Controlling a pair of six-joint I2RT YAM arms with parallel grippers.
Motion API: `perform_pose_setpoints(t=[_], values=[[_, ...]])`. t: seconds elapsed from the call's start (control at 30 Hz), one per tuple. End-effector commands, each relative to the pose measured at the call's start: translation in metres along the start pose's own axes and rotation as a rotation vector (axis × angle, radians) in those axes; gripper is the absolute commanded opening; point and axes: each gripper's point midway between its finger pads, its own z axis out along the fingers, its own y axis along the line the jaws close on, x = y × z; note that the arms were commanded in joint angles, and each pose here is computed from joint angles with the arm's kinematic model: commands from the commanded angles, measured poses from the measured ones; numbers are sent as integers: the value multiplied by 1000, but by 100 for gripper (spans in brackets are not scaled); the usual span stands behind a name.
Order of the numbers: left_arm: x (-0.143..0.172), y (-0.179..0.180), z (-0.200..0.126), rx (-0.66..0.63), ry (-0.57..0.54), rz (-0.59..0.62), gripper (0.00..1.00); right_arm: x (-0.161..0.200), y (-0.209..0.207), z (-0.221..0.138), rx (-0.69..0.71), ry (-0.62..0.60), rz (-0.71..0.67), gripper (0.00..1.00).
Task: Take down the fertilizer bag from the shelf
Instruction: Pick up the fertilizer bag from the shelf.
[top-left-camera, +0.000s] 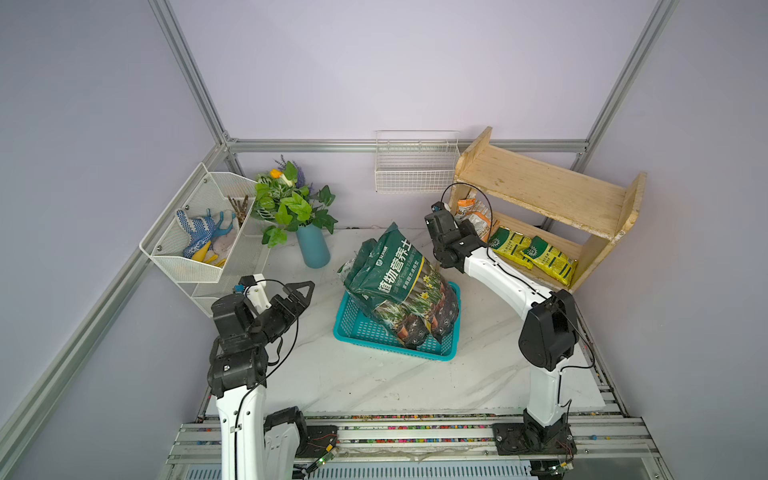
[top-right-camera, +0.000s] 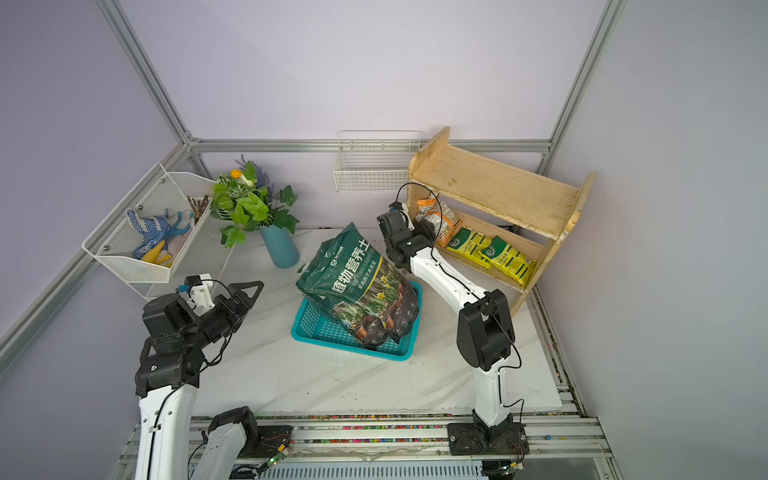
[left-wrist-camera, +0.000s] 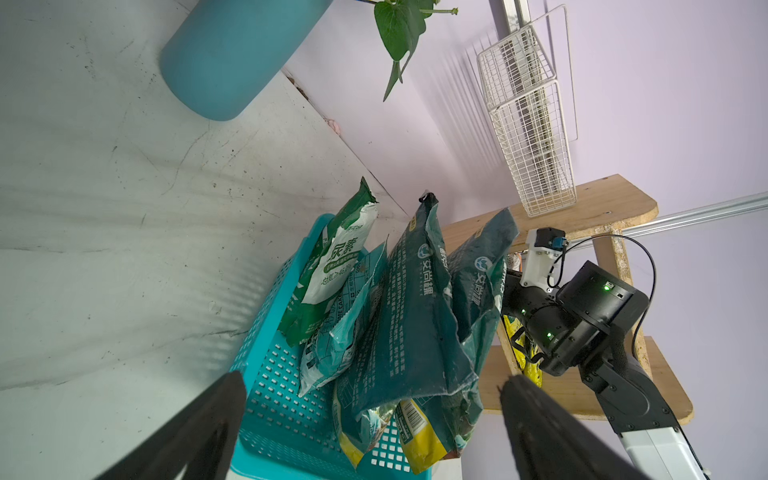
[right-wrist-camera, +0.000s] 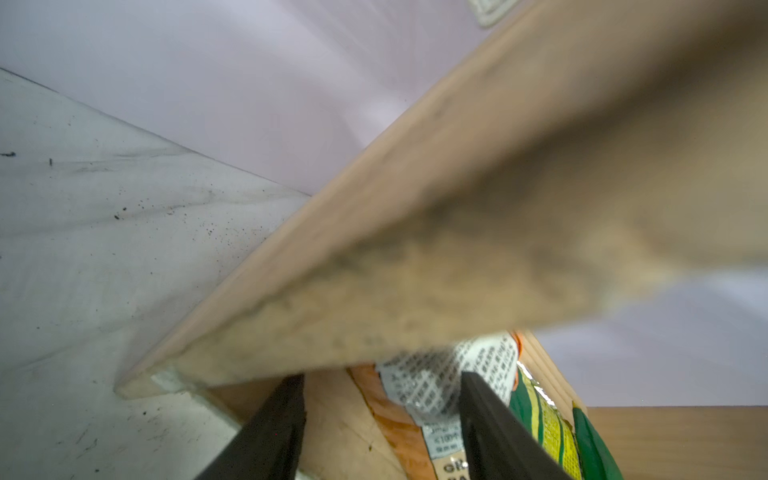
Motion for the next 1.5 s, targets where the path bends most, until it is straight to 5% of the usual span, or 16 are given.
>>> perform_pose_setpoints(t=[0.0, 0.23, 0.33, 0.93, 1.03, 1.17, 1.23, 1.47], values=[[1, 2, -2, -8, -6, 8, 100, 23, -9, 24, 50, 75, 2, 59], [1, 3, -1, -9, -5, 6, 100, 17, -48, 2, 129, 0, 60, 64], [1, 3, -1, -8, -6, 5, 100, 18, -60, -8, 135, -25, 63, 75], [1, 2, -2, -8, -11, 7, 100, 31, -8, 20, -33, 35, -25, 77], [1, 2, -2, -7, -10, 7, 100, 37, 0, 29, -53, 61, -33, 68], [1, 2, -2, -6, -9, 7, 100, 45, 4, 36, -74, 84, -28, 16], [1, 2, -2, -5, -10, 8, 100, 46, 3, 37, -85, 87, -13, 0], [1, 2, -2, -6, -12, 8, 100, 29, -16, 17, -128, 26, 89, 0]])
